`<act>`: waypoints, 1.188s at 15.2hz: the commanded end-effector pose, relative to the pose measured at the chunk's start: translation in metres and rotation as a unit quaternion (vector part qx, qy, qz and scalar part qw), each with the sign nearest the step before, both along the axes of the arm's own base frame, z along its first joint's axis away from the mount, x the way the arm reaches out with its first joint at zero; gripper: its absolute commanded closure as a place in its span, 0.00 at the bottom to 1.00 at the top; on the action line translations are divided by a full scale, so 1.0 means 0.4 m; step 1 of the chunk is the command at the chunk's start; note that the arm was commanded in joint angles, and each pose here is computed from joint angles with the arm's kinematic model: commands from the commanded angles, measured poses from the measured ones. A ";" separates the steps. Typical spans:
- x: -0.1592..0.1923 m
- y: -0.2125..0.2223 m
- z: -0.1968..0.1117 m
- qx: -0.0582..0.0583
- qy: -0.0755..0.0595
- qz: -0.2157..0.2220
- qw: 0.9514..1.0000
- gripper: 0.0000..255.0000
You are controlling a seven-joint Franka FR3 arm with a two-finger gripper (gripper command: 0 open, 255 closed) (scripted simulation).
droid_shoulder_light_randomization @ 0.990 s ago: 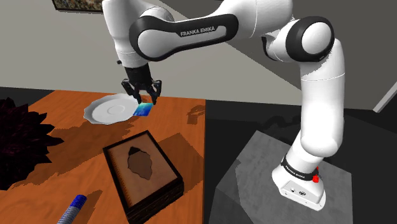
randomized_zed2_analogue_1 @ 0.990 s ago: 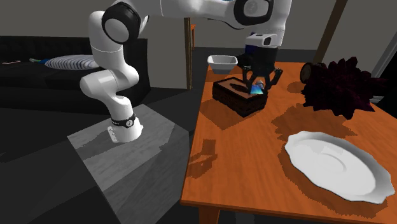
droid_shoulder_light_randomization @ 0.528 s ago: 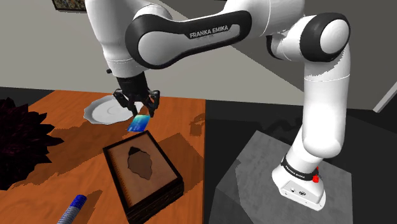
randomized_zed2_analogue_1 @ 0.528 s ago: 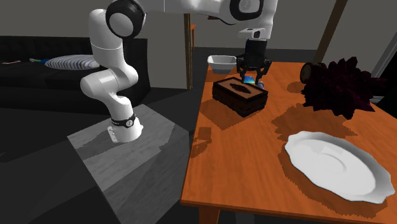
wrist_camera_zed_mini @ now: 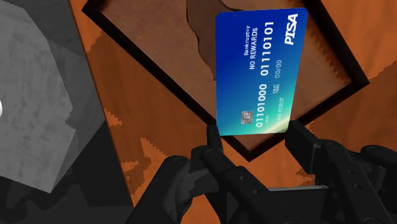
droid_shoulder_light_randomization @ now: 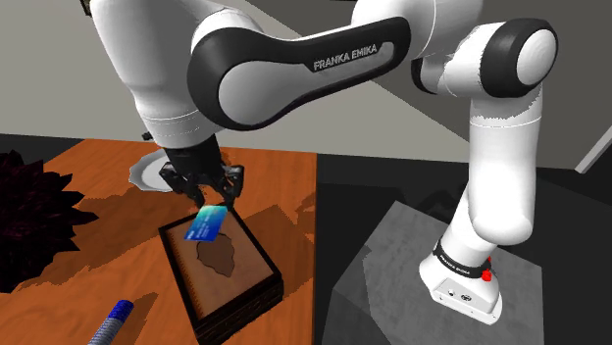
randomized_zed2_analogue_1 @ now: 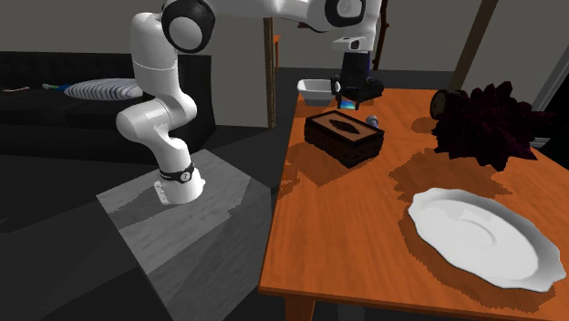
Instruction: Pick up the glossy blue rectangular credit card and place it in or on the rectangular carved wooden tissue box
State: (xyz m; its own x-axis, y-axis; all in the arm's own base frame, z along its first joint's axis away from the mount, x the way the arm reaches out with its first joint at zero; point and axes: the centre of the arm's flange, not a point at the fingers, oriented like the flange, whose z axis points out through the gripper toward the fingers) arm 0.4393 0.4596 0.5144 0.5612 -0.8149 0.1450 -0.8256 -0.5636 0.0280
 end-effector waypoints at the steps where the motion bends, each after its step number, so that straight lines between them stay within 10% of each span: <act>1: -0.005 0.006 -0.026 0.000 0.000 0.000 1.000 1.00; 18: -0.005 0.006 -0.193 0.000 0.000 0.000 1.000 1.00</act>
